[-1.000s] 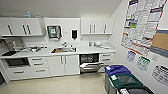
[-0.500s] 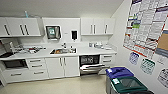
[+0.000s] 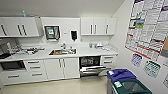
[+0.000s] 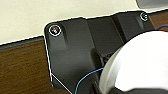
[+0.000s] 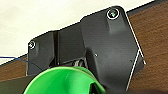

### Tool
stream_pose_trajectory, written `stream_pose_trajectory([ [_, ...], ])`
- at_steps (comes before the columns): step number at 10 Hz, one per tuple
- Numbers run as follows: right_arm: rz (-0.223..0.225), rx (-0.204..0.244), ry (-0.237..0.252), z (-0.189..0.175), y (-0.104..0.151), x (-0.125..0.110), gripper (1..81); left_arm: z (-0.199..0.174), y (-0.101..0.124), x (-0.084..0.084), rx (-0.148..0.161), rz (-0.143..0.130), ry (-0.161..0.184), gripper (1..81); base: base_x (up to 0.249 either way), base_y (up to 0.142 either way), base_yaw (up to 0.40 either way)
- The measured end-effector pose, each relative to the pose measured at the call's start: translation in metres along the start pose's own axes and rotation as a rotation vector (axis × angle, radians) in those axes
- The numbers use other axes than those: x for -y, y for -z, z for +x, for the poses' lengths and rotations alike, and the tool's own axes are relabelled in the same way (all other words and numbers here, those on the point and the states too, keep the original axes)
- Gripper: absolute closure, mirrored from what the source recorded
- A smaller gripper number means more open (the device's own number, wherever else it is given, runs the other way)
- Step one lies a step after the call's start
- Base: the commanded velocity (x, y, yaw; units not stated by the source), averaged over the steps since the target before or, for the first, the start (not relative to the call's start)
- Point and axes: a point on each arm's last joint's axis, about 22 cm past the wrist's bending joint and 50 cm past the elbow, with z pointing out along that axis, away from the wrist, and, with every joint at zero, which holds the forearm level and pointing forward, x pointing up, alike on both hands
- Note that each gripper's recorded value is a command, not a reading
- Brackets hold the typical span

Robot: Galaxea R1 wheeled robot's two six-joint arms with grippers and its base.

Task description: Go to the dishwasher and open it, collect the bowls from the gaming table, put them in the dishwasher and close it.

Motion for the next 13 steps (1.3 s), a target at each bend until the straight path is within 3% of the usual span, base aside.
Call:
stream_pose_trajectory([
  [6, -0.009, 0.0, 0.002, -0.003, 0.001, -0.006, 81.1, -0.006, -0.001, -0.005, 0.004, -0.006, 0.001, 81.1, 0.12, 0.0, 0.0],
  [8, 0.027, -0.005, 0.001, 0.002, -0.005, 0.019, 81.1, -0.003, 0.004, 0.016, 0.005, 0.025, 0.0, 81.1, 0.12, 0.0, 0.0],
  [9, 0.013, -0.012, 0.004, 0.005, -0.002, 0.007, 81.1, 0.001, 0.002, 0.01, -0.003, 0.016, -0.001, 81.1, 0.12, 0.0, 0.0],
  [10, -0.013, -0.011, 0.006, 0.008, 0.002, -0.009, 81.1, 0.004, -0.002, -0.008, -0.005, -0.01, 0.002, 81.1, 0.133, 0.0, 0.0],
  [11, -0.017, -0.006, 0.005, 0.003, 0.002, -0.011, 81.1, 0.0, -0.003, -0.013, -0.005, -0.018, 0.003, 81.1, 0.133, 0.0, 0.0],
  [13, 0.0, -0.001, 0.003, -0.001, -0.001, 0.002, 81.1, -0.004, 0.0, -0.001, 0.005, 0.0, 0.003, 81.1, 0.138, 0.0, 0.0],
])
